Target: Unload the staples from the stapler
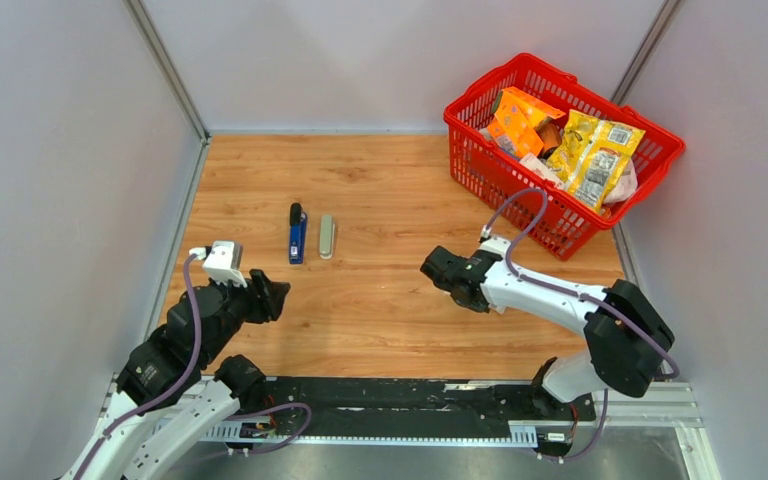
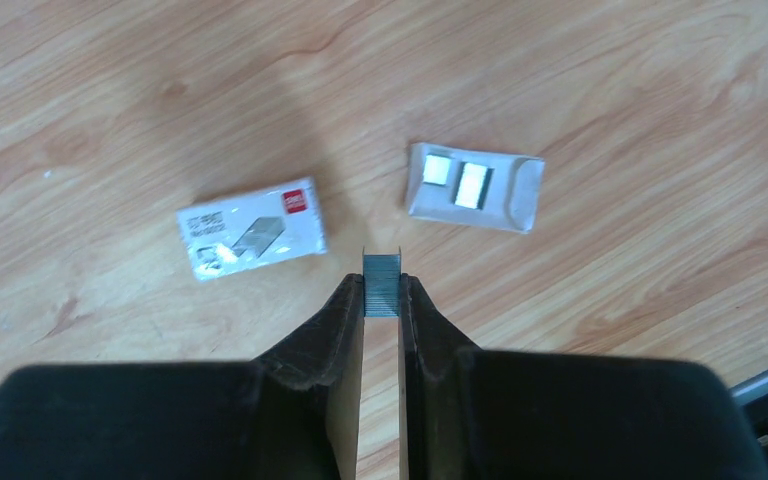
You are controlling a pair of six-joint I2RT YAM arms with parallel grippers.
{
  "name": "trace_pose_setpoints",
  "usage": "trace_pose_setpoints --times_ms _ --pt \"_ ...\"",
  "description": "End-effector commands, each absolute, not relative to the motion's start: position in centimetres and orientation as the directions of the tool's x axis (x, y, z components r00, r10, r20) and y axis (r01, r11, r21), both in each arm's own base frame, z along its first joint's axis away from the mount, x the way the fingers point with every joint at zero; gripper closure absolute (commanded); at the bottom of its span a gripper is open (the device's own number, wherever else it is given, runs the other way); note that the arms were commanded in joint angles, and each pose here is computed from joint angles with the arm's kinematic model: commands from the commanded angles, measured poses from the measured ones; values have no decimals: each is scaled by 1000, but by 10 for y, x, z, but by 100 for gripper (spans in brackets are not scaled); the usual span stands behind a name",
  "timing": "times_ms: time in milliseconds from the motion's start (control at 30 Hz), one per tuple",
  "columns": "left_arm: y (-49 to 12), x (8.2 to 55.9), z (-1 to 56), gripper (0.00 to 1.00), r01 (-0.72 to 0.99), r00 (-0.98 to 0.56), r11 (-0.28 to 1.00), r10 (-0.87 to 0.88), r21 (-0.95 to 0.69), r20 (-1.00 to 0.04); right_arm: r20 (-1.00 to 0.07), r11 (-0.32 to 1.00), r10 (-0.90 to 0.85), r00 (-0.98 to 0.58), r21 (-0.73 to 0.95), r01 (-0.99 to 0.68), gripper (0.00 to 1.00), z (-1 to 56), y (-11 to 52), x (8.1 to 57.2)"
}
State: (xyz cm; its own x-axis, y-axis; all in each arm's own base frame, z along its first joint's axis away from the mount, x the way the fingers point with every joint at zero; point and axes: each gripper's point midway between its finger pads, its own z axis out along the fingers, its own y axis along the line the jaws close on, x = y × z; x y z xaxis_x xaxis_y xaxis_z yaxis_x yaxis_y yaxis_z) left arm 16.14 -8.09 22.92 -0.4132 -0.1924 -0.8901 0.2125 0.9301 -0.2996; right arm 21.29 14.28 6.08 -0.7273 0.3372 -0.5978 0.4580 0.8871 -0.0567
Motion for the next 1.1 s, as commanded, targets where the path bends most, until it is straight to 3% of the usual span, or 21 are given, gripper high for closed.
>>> trace_pose_setpoints --times_ms 0,1067 --pt "-84 164 235 37 228 -402 929 -182 -291 -897 -633 856 384 -672 -29 516 84 66 123 221" --pt "-83 164 234 37 223 -403 930 -185 -292 -897 -604 797 461 -650 -39 602 83 41 86 222"
